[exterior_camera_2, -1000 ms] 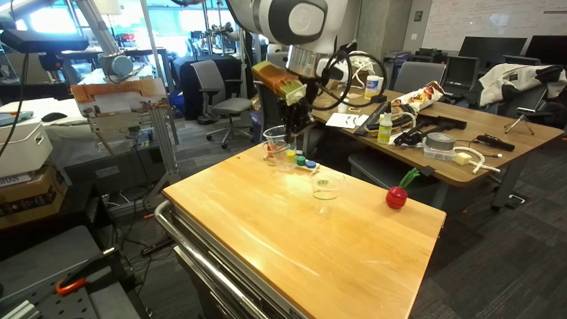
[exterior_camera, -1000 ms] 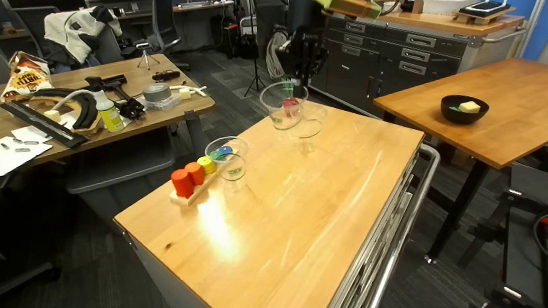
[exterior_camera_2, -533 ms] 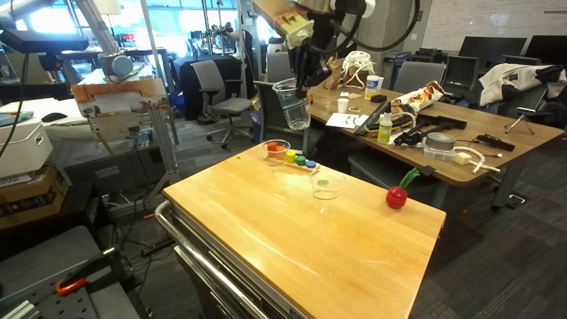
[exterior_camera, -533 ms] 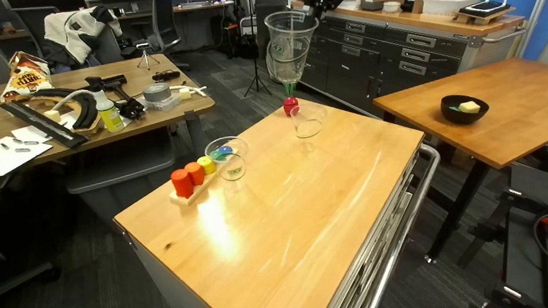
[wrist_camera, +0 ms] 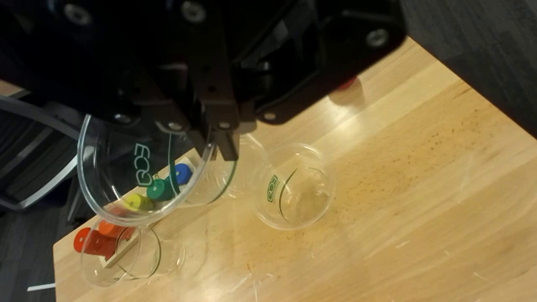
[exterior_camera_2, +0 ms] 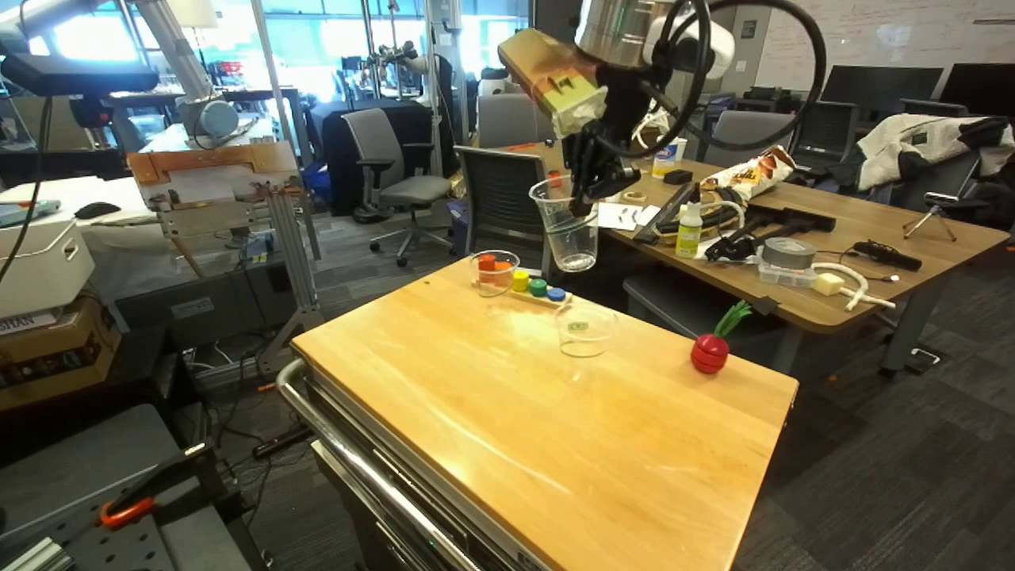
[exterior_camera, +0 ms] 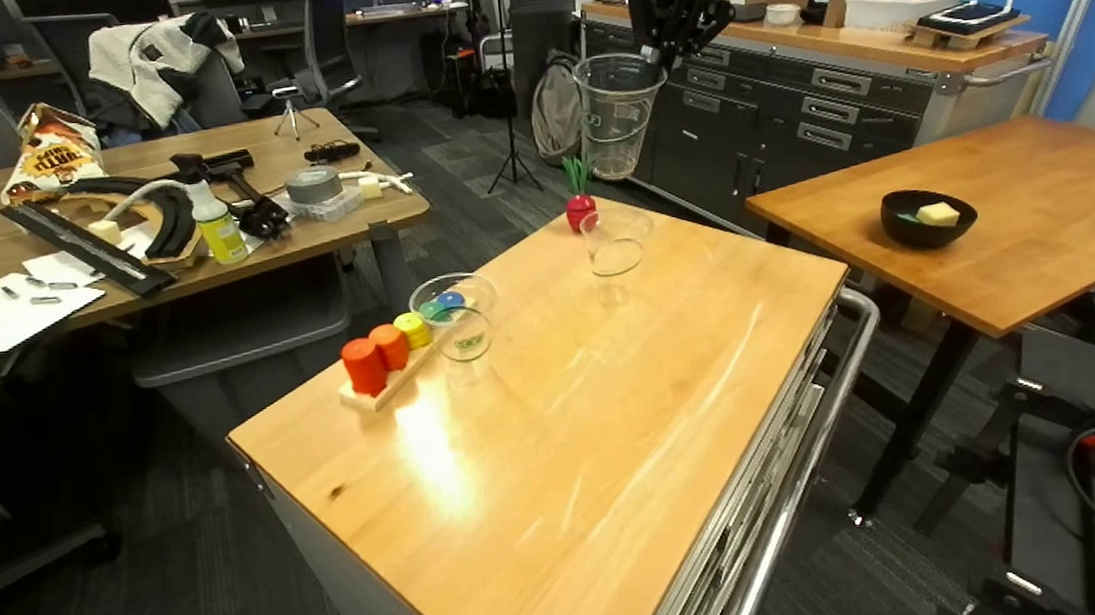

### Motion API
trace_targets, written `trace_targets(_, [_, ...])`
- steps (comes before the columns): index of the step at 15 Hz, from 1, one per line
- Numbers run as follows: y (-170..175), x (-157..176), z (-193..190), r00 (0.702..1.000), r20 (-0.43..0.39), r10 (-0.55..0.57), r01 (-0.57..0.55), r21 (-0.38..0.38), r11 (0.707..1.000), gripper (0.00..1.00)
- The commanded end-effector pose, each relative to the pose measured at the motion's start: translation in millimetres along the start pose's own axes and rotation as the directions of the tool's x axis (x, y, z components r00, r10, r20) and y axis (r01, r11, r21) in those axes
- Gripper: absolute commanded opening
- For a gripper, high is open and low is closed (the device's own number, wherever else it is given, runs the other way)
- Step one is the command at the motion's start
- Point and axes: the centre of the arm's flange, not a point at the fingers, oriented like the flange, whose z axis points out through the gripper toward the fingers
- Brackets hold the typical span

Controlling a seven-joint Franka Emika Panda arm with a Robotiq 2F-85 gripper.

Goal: Stack up the cups

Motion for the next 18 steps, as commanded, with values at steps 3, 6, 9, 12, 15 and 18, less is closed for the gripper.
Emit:
trace_targets(3, [25,33,48,0.999,-0.004,0.032,-0.031,0.051,0.998,0.07])
trace_targets(6, [39,43,66,0.999,0.013,0.05,-0.051,0.044,0.998,0.08])
trace_targets(9, [47,49,77,0.998,0.032,0.059,-0.06,0.042,0.997,0.08])
trace_targets(12, [54,49,87,0.997,0.053,0.064,-0.066,0.047,0.997,0.08])
trace_targets(15, [57,48,96,0.996,0.066,0.065,-0.068,0.05,0.996,0.37])
trace_targets(18, [54,46,98,0.996,0.069,0.058,-0.062,0.053,0.997,0.52])
